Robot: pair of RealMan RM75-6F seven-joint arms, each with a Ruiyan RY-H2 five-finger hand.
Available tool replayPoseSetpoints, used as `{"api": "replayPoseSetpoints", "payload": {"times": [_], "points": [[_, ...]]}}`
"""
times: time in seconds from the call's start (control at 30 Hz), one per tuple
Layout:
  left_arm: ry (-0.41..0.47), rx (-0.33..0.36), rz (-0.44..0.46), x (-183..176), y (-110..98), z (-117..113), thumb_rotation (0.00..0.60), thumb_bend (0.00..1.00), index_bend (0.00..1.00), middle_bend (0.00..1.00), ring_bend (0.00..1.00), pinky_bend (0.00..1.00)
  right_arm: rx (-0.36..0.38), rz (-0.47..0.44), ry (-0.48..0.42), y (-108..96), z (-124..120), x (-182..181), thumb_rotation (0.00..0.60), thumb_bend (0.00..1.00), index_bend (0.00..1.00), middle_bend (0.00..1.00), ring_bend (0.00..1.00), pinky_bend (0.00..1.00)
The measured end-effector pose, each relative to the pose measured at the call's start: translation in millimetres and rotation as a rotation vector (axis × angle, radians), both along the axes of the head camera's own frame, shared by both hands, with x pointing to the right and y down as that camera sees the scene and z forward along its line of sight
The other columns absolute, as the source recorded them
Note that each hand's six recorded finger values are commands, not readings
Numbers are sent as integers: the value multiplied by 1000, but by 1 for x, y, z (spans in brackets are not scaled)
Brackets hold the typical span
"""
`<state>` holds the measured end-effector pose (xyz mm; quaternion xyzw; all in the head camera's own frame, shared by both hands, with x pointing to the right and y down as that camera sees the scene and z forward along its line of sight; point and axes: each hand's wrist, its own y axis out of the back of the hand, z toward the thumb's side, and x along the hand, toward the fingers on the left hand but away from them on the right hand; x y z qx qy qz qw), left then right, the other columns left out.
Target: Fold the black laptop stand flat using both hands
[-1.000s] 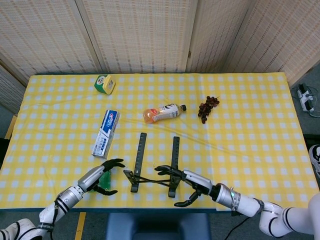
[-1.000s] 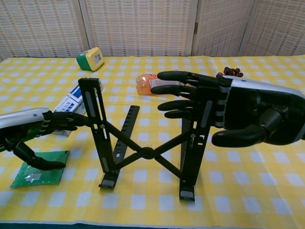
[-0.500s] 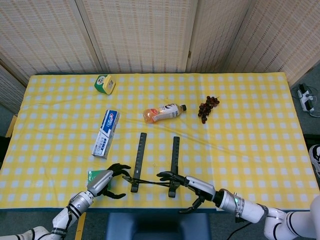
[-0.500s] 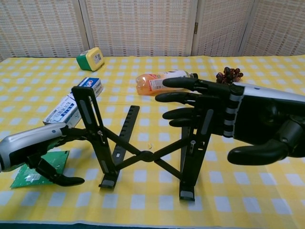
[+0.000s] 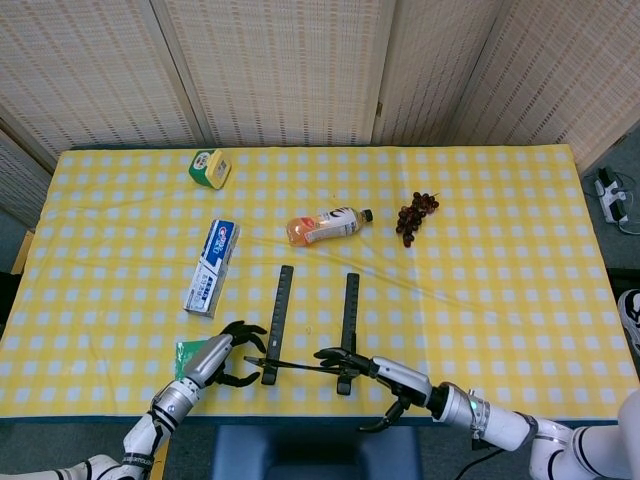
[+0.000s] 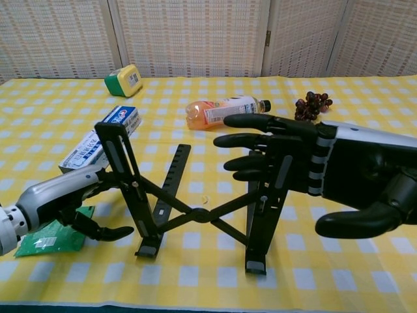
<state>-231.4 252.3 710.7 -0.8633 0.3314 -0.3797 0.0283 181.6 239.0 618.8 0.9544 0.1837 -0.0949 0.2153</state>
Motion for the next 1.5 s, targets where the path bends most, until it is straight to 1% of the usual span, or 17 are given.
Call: {"api": "replayPoseSetpoints", "payload": {"times": [0.43,0.6,1.03,1.2,1.5], "points": [[23,-17,-37,11,-8,4,600,342,455,253,188,88,-2,6,2,4,-2,3,600,261,0,71,78,0],[16,-7,-30,13,-11,6,600,343,461,253,188,88,-2,10,8,6,-2,5,600,261,0,71,77,0],[-1,4,-31,9,-8,9,600,359,574,269,196,97,-8,26,21,2,0,5,600,261,0,71,77,0],[-5,9,-31,9,-7,10,600,361,579,273,198,101,-10,29,22,2,1,6,600,261,0,71,77,0],[1,-1,-31,11,-3,11,600,414,581,273,199,101,-18,43,28,-1,2,8,600,262,0,71,78,0]]}}
